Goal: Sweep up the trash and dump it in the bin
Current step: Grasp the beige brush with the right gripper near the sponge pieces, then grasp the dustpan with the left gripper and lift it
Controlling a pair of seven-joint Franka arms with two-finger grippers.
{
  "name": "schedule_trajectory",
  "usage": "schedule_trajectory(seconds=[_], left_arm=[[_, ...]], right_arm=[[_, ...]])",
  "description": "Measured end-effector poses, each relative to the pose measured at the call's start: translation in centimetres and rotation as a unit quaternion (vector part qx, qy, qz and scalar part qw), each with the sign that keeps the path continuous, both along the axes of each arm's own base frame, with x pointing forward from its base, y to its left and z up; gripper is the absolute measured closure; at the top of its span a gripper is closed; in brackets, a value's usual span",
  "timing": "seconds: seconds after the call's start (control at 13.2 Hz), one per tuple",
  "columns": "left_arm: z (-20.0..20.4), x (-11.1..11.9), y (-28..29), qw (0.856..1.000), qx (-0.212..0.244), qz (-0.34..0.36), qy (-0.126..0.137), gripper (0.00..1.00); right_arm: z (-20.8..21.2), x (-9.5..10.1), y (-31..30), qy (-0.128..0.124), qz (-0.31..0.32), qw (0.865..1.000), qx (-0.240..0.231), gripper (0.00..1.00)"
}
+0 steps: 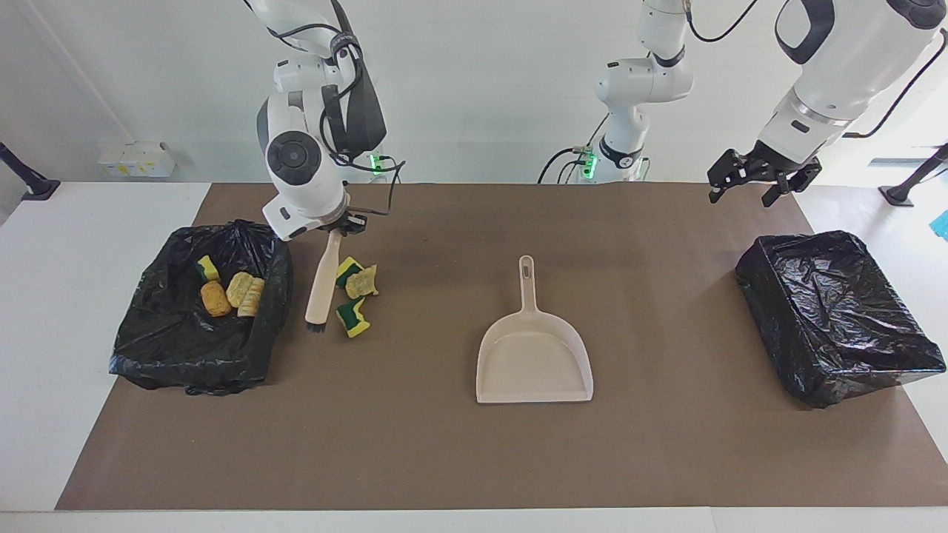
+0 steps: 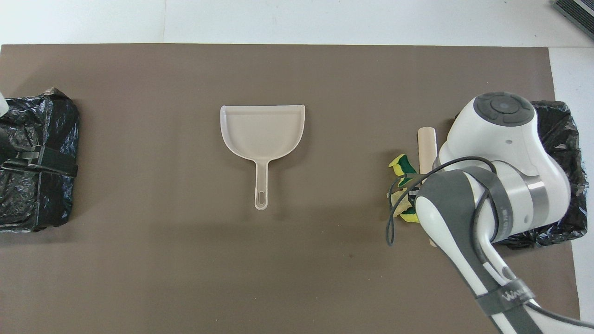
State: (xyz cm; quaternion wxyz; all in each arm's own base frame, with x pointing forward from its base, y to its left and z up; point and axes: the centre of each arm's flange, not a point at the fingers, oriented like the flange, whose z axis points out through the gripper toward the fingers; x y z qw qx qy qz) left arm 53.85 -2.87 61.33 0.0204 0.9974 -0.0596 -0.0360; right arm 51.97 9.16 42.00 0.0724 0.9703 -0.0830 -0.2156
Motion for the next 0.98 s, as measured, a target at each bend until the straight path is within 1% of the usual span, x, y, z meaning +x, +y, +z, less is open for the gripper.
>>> schedule_trajectory(seconds=[0.23,0.3,0.45,0.68,0.83,0.98], left_arm=[[0.0,0.0,0.0,1.000,0.000,0.000,0.000,0.00],[0.0,0.0,0.0,1.000,0.000,0.000,0.000,0.00],[0.0,0.0,-0.1,1.000,0.000,-0.001,0.000,0.00],[-0.3,-0.1,-2.3,1.000,-0.010,-0.019,-0.003,0.00],[-2.2,-0.4,-6.8,0.999,-0.016,-0.037,-0.023,0.00],[-5.2,-1.2,-12.0,0.998,-0.018,-0.047,-0.038,0.00]], right_arm=[[-2.9,-2.0,-0.5,0.039,-0.006,0.999,-0.009,0.73],[-3.5,-2.6,-0.9,0.048,-0.014,0.999,-0.014,0.73],[-4.0,-4.0,-1.2,0.056,-0.048,0.997,-0.035,0.73],[-3.9,-5.9,-0.1,0.050,-0.088,0.993,-0.064,0.73],[-4.6,-6.8,-0.2,0.037,-0.101,0.992,-0.066,0.73],[-6.3,-7.6,-0.3,0.024,-0.119,0.991,-0.058,0.73]])
